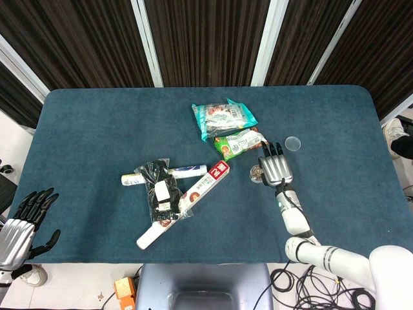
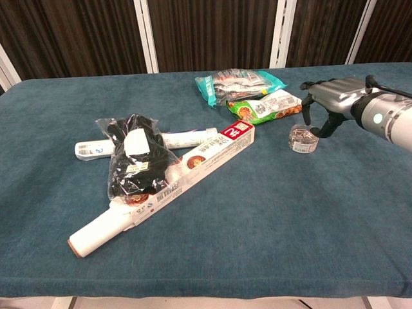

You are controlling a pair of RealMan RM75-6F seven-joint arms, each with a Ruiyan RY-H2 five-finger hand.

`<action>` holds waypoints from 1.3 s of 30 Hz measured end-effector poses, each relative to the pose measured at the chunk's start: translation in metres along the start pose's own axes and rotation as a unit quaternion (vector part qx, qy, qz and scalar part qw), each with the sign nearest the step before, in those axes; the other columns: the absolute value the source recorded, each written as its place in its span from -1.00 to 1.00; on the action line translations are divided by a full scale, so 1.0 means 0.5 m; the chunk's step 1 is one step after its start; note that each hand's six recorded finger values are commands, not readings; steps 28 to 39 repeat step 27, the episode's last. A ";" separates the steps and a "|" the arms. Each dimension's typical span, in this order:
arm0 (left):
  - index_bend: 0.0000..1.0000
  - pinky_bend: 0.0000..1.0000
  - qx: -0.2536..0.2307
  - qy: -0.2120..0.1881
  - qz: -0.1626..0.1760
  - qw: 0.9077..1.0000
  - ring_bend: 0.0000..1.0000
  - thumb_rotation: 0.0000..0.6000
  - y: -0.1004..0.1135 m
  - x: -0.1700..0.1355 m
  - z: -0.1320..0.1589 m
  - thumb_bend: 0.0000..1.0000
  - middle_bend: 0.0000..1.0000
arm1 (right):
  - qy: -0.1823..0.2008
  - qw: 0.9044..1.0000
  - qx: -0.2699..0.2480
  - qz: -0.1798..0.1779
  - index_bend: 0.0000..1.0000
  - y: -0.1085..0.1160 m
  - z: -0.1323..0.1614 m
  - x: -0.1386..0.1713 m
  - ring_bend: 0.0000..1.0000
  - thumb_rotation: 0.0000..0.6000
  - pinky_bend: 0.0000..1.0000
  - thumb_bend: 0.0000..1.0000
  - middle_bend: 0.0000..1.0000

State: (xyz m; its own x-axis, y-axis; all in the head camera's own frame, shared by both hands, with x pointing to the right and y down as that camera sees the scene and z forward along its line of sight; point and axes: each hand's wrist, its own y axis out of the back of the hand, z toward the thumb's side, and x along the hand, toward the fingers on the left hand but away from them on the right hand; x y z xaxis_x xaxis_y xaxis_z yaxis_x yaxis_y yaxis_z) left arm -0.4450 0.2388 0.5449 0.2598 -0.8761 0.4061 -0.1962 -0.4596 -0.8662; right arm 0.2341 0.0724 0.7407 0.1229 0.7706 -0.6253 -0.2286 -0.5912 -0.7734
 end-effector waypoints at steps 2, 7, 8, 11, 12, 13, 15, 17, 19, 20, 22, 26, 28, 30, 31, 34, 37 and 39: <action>-1.00 -0.91 0.000 0.000 0.000 1.000 -1.00 1.00 -0.001 0.000 0.000 -0.19 -1.00 | 0.003 1.000 -0.003 -0.005 -0.12 0.006 -0.002 0.006 -1.00 1.00 -1.00 -0.29 -1.00; -1.00 -0.91 0.002 0.000 0.001 1.000 -1.00 1.00 0.000 -0.001 0.000 -0.19 -1.00 | 0.014 0.999 -0.013 -0.028 -0.32 0.026 -0.022 0.045 -1.00 1.00 -1.00 -0.29 -1.00; -1.00 -0.91 0.002 0.000 0.001 1.000 -1.00 1.00 0.000 -0.001 0.001 -0.19 -1.00 | 0.015 0.999 -0.015 -0.031 -0.44 0.028 -0.029 0.057 -1.00 1.00 -1.00 -0.29 -1.00; -1.00 -0.91 0.003 -0.003 0.001 1.000 -1.00 1.00 -0.001 -0.002 0.004 -0.19 -1.00 | 0.013 0.999 -0.028 -0.040 -0.68 0.032 -0.065 0.113 -1.00 1.00 -1.00 -0.29 -1.00; -1.00 -0.91 0.004 -0.004 0.001 1.000 -1.00 1.00 -0.001 -0.002 0.005 -0.19 -1.00 | 0.010 0.999 -0.031 -0.044 -0.70 0.033 -0.080 0.135 -1.00 1.00 -1.00 -0.29 -1.00; -1.00 -0.91 0.005 -0.005 0.000 1.000 -1.00 1.00 -0.002 -0.003 0.006 -0.19 -1.00 | 0.005 0.998 -0.034 -0.051 -0.72 0.034 -0.104 0.166 -1.00 1.00 -1.00 -0.29 -1.00; -1.00 -0.91 0.007 -0.005 -0.002 1.000 -1.00 1.00 -0.005 -0.004 0.009 -0.19 -1.00 | -0.004 0.997 -0.034 -0.063 -0.76 0.030 -0.140 0.216 -1.00 1.00 -1.00 -0.29 -1.00; -1.00 -0.91 0.008 -0.005 -0.003 1.000 -1.00 1.00 -0.008 -0.004 0.011 -0.19 -1.00 | -0.016 0.996 -0.037 -0.075 -0.83 0.013 -0.179 0.281 -1.00 1.00 -1.00 -0.29 -1.00; -1.00 -0.91 0.011 -0.006 -0.004 1.000 -1.00 1.00 -0.010 -0.004 0.013 -0.19 -1.00 | -0.029 0.995 -0.044 -0.082 -0.88 -0.008 -0.215 0.353 -1.00 1.00 -1.00 -0.29 -1.00; -1.00 -0.91 0.012 -0.007 -0.004 1.000 -1.00 1.00 -0.011 -0.004 0.015 -0.19 -1.00 | -0.033 0.995 -0.050 -0.083 -0.89 -0.017 -0.228 0.382 -1.00 1.00 -1.00 -0.29 -1.00; -1.00 -0.91 0.015 -0.009 -0.006 1.000 -1.00 1.00 -0.015 -0.004 0.019 -0.19 -1.00 | -0.043 0.993 -0.065 -0.085 -0.90 -0.035 -0.252 0.441 -1.00 1.00 -1.00 -0.29 -1.00; -1.00 -0.91 0.020 -0.012 -0.007 1.000 -1.00 1.00 -0.018 -0.006 0.024 -0.19 -1.00 | -0.039 0.993 -0.064 -0.089 -0.89 -0.042 -0.266 0.483 -1.00 1.00 -1.00 -0.29 -1.00; -1.00 -0.91 0.021 -0.012 -0.007 1.000 -1.00 1.00 -0.019 -0.006 0.026 -0.19 -1.00 | -0.037 0.993 -0.062 -0.090 -0.90 -0.042 -0.267 0.488 -1.00 1.00 -1.00 -0.29 -1.00; -1.00 -0.91 0.021 -0.012 -0.007 1.000 -1.00 1.00 -0.019 -0.006 0.026 -0.19 -1.00 | -0.037 0.993 -0.062 -0.090 -0.90 -0.042 -0.267 0.488 -1.00 1.00 -1.00 -0.29 -1.00; -1.00 -0.91 0.021 -0.012 -0.007 1.000 -1.00 1.00 -0.019 -0.006 0.026 -0.19 -1.00 | -0.037 0.993 -0.062 -0.090 -0.90 -0.042 -0.267 0.488 -1.00 1.00 -1.00 -0.29 -1.00; -1.00 -0.91 0.021 -0.012 -0.007 1.000 -1.00 1.00 -0.019 -0.006 0.026 -0.19 -1.00 | -0.037 0.993 -0.062 -0.090 -0.90 -0.042 -0.267 0.488 -1.00 1.00 -1.00 -0.29 -1.00; -1.00 -0.91 0.021 -0.012 -0.007 1.000 -1.00 1.00 -0.019 -0.006 0.026 -0.19 -1.00 | -0.037 0.993 -0.062 -0.090 -0.90 -0.042 -0.267 0.488 -1.00 1.00 -1.00 -0.29 -1.00; -1.00 -0.91 0.021 -0.012 -0.007 1.000 -1.00 1.00 -0.019 -0.006 0.026 -0.19 -1.00 | -0.037 0.993 -0.062 -0.090 -0.90 -0.042 -0.267 0.488 -1.00 1.00 -1.00 -0.29 -1.00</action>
